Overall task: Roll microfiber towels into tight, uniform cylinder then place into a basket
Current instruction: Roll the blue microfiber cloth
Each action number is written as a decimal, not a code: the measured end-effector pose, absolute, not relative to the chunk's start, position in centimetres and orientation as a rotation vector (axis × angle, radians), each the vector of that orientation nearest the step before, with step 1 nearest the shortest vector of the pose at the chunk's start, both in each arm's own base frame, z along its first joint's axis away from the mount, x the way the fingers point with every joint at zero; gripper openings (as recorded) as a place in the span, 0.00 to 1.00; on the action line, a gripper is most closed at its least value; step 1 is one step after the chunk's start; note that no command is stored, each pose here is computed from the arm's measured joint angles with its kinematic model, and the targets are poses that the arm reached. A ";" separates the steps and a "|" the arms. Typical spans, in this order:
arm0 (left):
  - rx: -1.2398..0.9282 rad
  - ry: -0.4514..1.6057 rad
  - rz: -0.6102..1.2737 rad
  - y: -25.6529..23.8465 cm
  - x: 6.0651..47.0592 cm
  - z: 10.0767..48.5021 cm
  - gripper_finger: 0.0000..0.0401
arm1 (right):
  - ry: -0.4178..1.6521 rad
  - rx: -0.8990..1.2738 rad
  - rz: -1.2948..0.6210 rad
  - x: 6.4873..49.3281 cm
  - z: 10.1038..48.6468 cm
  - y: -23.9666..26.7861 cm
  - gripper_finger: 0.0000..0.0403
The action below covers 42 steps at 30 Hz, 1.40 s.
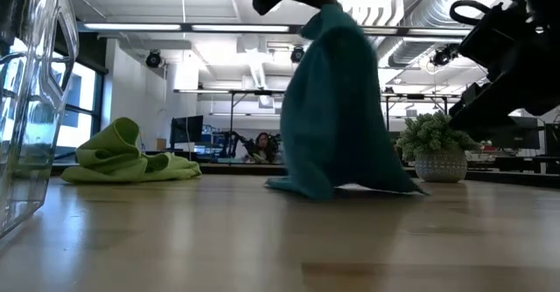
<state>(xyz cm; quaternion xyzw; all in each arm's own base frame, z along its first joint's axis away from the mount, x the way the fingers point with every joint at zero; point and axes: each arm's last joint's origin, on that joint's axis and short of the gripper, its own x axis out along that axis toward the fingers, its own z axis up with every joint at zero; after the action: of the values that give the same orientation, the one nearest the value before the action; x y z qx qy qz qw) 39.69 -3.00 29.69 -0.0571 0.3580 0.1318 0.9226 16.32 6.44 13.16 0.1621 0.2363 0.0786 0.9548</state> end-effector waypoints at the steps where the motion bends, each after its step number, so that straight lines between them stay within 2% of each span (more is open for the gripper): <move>1: -0.112 0.744 0.271 -2.8 39.6 29.8 0.01 | 0.478 0.348 0.157 16.3 13.2 6.5 0.34; 7: -0.159 0.745 0.265 -1.1 39.6 30.4 0.01 | 0.454 0.507 0.136 16.5 13.5 6.6 0.34; 12: -0.214 0.756 0.287 0.5 39.6 30.2 0.01 | 0.438 0.496 0.090 16.6 13.4 6.4 0.34; 15: -0.228 0.757 0.295 1.3 39.6 30.2 0.01 | 0.409 0.424 -0.001 16.7 13.3 6.1 0.34; 21: -0.239 0.754 0.316 2.3 39.5 30.2 0.01 | 0.476 0.124 0.009 17.3 12.0 6.3 0.34; 28: -0.264 0.758 0.301 3.0 39.5 30.2 0.01 | 0.529 -0.192 0.071 21.1 11.9 7.8 0.34; 31: -0.267 0.758 0.303 3.2 39.5 30.2 0.01 | 0.580 -0.286 0.038 22.8 11.2 8.1 0.34; 36: -0.271 0.781 0.294 3.2 39.3 30.0 0.01 | 0.682 -0.262 -0.003 24.3 9.3 8.0 0.34; 42: -0.276 0.808 0.300 3.1 39.1 29.9 0.01 | 0.711 -0.139 -0.074 25.2 8.1 7.6 0.34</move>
<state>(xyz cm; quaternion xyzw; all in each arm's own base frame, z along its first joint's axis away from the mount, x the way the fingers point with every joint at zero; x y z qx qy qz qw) 39.14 3.14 29.86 -0.1331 0.3902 0.1447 0.8995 25.17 7.60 8.08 -0.0678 0.3476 -0.0362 0.9345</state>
